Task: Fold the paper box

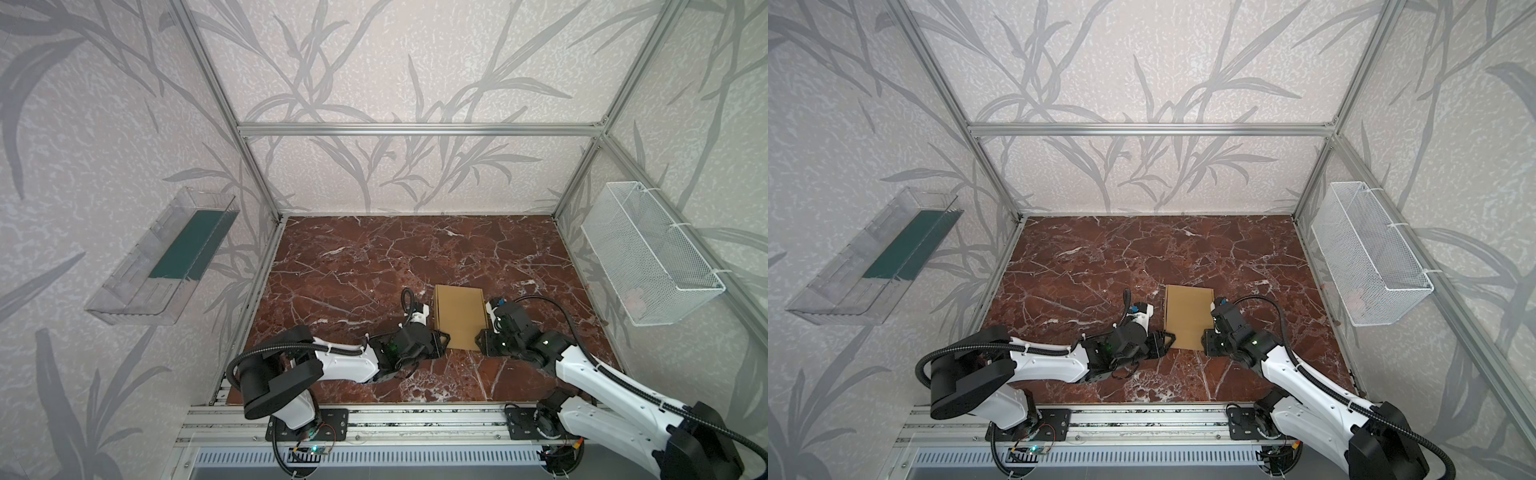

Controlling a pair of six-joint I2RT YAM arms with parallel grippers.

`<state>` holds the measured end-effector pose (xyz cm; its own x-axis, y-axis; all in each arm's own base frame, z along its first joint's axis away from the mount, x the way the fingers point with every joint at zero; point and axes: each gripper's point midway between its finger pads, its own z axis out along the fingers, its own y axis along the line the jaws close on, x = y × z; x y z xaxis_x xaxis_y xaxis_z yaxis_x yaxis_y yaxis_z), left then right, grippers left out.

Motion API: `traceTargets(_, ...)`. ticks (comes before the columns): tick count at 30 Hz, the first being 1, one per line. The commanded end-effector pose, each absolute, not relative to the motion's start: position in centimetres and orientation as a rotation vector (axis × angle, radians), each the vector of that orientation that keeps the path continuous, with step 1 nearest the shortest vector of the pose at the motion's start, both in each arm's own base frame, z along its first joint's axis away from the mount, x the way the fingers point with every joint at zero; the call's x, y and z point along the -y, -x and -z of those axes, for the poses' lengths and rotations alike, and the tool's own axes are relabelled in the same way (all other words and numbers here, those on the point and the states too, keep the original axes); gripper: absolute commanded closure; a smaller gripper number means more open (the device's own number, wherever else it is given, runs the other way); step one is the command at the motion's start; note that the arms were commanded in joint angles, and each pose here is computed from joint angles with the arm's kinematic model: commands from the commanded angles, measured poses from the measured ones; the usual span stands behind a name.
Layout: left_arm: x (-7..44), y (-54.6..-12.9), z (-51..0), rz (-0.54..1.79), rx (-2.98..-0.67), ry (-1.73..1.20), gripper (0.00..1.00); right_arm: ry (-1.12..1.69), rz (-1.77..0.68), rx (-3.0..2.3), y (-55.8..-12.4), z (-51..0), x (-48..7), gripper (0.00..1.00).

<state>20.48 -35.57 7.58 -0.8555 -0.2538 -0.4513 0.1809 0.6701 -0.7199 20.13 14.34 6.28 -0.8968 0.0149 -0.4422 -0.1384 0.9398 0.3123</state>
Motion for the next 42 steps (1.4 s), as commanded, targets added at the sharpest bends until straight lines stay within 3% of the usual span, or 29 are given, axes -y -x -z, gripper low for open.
traceTargets(1,35.3,-20.5,-7.3,1.074,-2.348,0.056,0.6,0.116,-0.519,-2.604,-21.2,-7.7,-15.3,0.55)
traceTargets(42,34.1,-20.0,-5.8,1.046,-2.36,0.104,0.6,0.101,-0.564,-2.628,-21.7,-6.5,-15.7,0.58)
